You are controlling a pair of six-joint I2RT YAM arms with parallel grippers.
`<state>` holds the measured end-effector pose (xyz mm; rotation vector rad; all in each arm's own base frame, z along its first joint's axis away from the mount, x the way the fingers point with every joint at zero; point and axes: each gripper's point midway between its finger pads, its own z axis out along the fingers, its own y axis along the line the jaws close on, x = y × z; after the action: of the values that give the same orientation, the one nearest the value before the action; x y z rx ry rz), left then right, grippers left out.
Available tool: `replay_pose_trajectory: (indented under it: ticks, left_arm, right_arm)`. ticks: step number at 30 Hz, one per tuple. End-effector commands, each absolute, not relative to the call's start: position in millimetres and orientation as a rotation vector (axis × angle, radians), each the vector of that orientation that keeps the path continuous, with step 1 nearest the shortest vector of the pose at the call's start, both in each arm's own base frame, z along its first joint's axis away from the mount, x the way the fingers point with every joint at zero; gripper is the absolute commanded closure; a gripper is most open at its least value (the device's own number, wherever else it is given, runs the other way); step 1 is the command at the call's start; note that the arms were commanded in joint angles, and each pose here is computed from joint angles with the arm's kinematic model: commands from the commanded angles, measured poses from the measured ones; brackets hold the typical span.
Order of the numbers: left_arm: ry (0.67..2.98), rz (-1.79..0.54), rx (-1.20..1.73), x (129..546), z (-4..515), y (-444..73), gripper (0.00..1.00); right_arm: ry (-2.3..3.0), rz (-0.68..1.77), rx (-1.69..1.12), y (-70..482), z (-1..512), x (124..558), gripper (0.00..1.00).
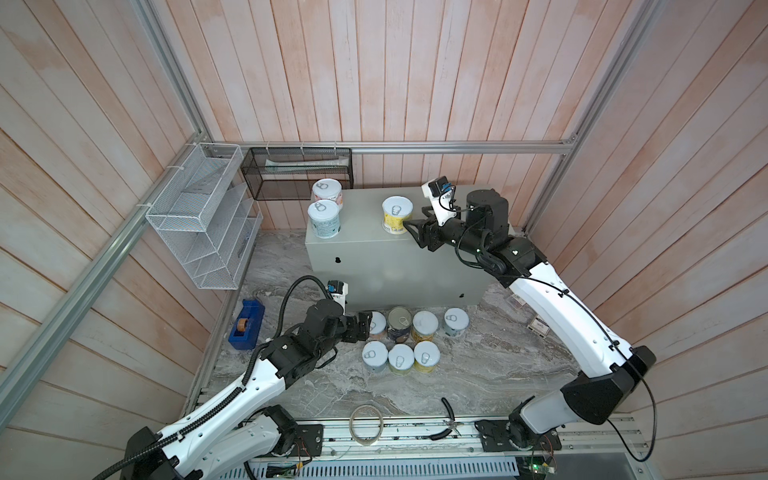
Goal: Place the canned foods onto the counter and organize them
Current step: 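Carry the yellow can with the right gripper beside the teal and pink cans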
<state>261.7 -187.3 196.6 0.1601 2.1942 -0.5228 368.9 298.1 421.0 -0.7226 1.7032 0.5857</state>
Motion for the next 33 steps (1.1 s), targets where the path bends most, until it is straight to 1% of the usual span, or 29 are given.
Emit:
replay_pose_trajectory:
  ticks: [1,4,8,12,19,27,33]
  left_arm:
    - [2.192,-0.502,0.148,265.3,191.8,-184.1,0.05]
    - [2.196,-0.501,0.148,265.1,190.0,-183.0,0.05]
    - [2.201,-0.501,0.148,265.1,187.3,-182.0,0.05]
    - [2.205,-0.5,0.142,264.6,185.3,-180.0,0.05]
    - [2.219,-0.49,0.14,265.2,179.7,-176.6,0.05]
    - [2.222,-0.485,0.129,268.2,178.0,-173.4,0.05]
    - [2.232,-0.479,0.118,268.5,174.2,-171.0,0.05]
  right_arm:
    - [1.62,0.641,-0.782,311.4,427.8,368.1,0.35]
    - [1.621,0.665,-0.791,318.8,421.7,373.2,0.39]
    - [1.606,0.698,-0.807,329.6,420.4,379.7,0.4]
    - [1.608,0.72,-0.815,341.0,416.7,390.5,0.45]
    - [1.579,0.762,-0.775,355.3,420.2,408.5,0.46]
    - [1.513,0.827,-0.806,381.5,428.6,415.9,0.46]
    - [1.531,0.843,-0.784,396.8,423.4,434.2,0.47]
